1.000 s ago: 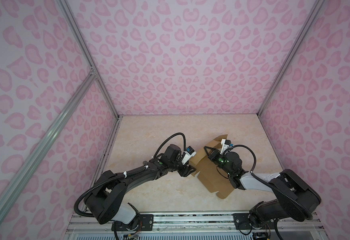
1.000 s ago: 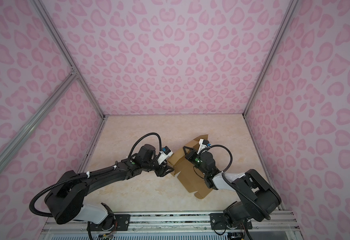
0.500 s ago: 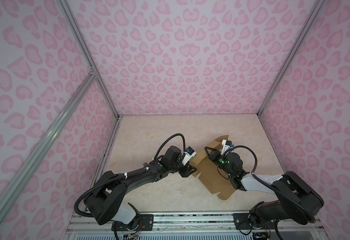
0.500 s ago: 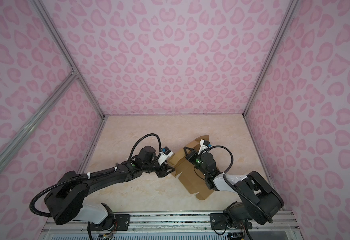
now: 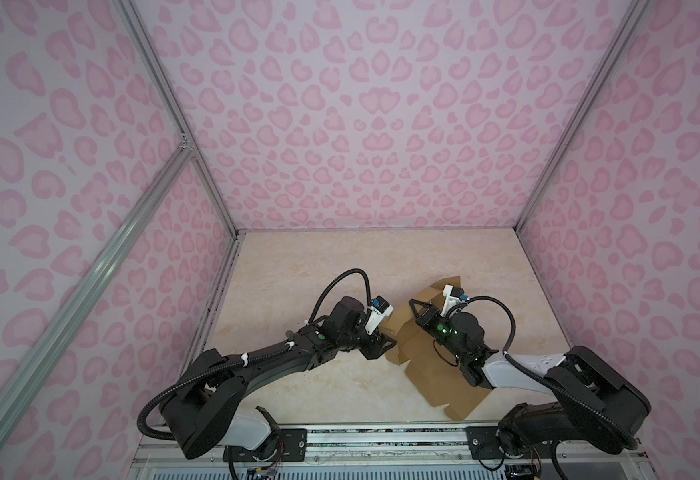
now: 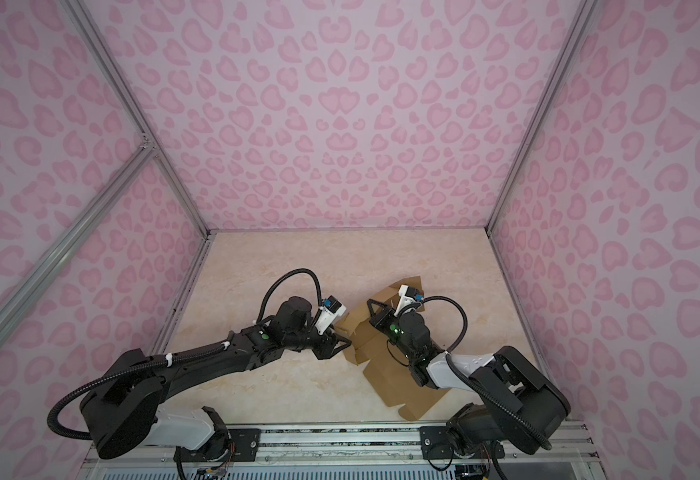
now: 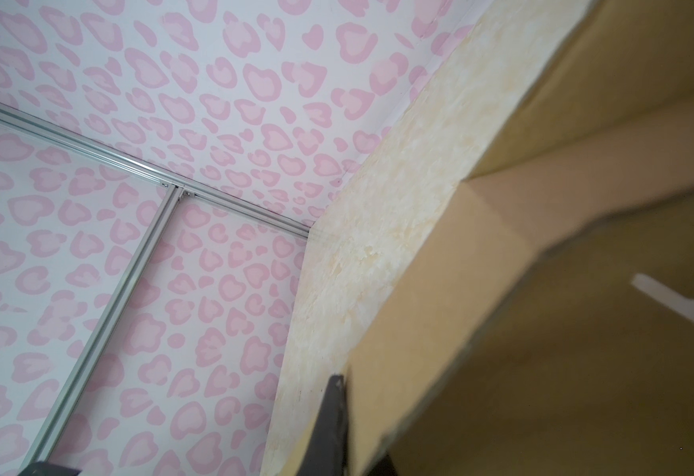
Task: Fold the paper box
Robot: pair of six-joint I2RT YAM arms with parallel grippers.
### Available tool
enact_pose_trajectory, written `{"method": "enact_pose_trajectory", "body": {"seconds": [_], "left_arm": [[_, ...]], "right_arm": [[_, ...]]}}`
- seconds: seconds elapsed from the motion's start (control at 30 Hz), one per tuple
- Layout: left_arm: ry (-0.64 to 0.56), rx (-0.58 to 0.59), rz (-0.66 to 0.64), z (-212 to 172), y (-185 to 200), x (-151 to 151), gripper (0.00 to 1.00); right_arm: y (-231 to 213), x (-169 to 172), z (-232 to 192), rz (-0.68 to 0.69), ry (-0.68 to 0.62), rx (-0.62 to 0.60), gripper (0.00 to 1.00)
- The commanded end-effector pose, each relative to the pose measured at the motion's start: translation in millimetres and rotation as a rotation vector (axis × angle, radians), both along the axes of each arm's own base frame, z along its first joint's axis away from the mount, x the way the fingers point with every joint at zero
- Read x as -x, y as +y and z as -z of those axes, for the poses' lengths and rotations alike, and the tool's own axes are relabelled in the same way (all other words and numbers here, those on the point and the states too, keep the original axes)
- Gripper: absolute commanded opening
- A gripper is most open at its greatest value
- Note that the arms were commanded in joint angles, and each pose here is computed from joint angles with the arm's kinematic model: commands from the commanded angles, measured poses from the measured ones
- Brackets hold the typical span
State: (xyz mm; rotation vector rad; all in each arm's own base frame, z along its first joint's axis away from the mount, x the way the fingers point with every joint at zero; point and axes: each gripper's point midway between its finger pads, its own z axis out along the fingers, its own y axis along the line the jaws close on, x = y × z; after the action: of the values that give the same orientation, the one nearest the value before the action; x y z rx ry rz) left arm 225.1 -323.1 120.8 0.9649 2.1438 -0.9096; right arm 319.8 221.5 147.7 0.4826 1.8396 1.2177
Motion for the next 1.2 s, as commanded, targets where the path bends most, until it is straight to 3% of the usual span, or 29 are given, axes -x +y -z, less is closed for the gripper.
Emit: {"method": "enact_pose_trajectory", "body": {"seconds": [0.0, 0.37, 0.57, 0.8, 1.17], "left_arm": [[-0.049, 0.054, 0.013, -18, -10, 2, 0.55], [-0.163, -0.062, -0.099, -12, 6, -16, 0.56], [-0.23, -0.117, -0.135, -14, 12, -29, 0.57], [-0.249, -0.121, -0.16, -23, 10, -35, 0.58], [-0.215, -0.073, -0.142, -23, -3, -17, 0.59]], "right_arm": [[-5, 2, 8, 0.027, 0.0, 0.032, 0.06], [0, 15, -24, 0.004, -0.082, -0.019, 0.06], [-3, 23, -21, 0.002, -0.088, -0.017, 0.07], [2, 28, -13, 0.0, -0.075, -0.05, 0.07], [-5, 28, -10, 0.068, -0.061, -0.042, 0.07]]}}
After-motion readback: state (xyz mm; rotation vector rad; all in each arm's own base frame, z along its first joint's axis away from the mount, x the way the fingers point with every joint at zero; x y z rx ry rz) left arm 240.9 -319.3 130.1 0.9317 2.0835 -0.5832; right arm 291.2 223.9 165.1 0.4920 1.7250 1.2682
